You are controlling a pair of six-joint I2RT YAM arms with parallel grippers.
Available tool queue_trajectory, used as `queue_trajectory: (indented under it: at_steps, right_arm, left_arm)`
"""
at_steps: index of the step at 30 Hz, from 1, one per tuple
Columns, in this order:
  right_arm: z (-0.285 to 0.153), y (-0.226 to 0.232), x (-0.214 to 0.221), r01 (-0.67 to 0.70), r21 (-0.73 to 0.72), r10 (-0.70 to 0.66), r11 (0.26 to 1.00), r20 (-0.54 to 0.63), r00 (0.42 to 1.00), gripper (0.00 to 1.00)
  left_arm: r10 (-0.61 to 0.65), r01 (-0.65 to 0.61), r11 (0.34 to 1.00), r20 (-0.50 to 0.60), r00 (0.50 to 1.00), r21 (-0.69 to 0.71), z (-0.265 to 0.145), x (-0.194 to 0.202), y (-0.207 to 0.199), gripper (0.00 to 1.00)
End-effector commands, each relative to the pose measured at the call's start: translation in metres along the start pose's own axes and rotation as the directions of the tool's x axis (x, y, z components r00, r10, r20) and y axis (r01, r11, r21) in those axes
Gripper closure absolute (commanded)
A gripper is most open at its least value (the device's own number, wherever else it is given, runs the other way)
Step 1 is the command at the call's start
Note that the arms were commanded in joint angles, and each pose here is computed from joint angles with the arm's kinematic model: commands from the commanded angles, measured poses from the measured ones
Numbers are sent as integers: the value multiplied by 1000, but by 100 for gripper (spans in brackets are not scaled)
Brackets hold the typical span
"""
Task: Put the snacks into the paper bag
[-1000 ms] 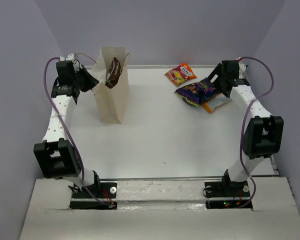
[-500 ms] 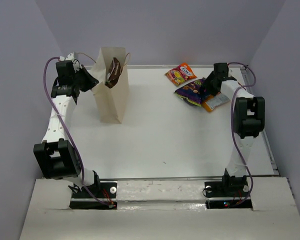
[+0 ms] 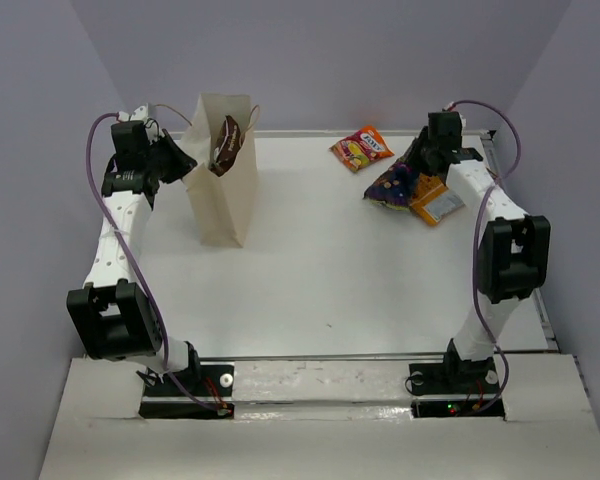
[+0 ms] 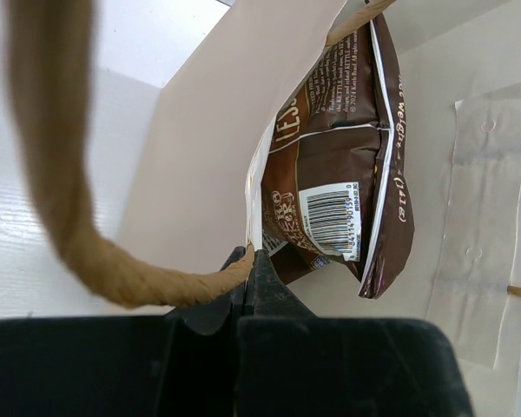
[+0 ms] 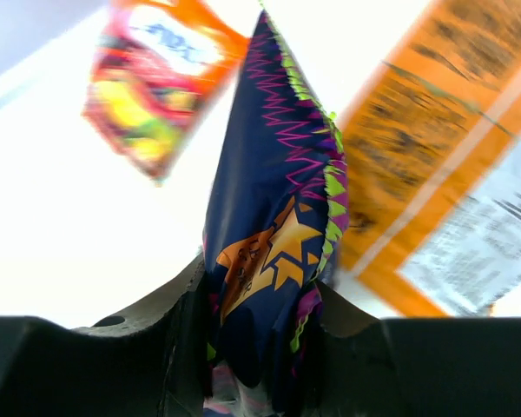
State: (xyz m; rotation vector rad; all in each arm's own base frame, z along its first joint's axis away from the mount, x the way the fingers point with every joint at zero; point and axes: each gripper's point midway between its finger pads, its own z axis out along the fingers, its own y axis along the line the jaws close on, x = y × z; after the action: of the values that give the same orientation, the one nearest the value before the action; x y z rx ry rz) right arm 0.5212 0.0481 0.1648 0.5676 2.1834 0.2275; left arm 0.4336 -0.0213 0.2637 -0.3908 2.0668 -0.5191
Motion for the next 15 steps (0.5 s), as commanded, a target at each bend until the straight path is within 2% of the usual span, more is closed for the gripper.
queue_trajectory:
  at_steps: [1,5,9,10,11,12,13,14,15]
  right_arm:
    - [-150,141,-134,124,-364,58,923,451,891,99]
    - [-229,212,-176,184,-527,190,830,577,795,99]
    - [-293,280,-201,254,-674,348,694,622,701,99]
    - [-311,294,-209,278,-701,398,657,635,661,99]
    - [-326,314,-203,297,-733,429,612,623,654,99]
    - [-343,330,-212,327,-756,488,568,629,605,99]
    - [-352,340,-212,341,-768,518,542,625,584,99]
    - [-363,358,-201,354,-790,545,501,605,580,99]
    - [-349,372,-191,359,-792,550,494,604,577,99]
  left_arm:
    - [10,-10,1000,-12,1000,20,-5,2,-5,100]
    - [8,-8,999,-19,1000,34,-5,6,-9,100]
    - [8,-7,999,-19,1000,45,-5,7,-13,100]
    - [9,-8,999,-18,1000,48,-4,7,-14,100]
    - [9,-9,999,-15,1000,53,-5,7,-16,100]
    - [10,-9,998,-19,1000,55,-4,9,-17,100]
    - [12,-11,998,-16,1000,59,-5,9,-18,100]
    - [12,-11,998,-17,1000,59,-4,9,-19,100]
    - [11,-10,998,-17,1000,56,-4,10,-18,100]
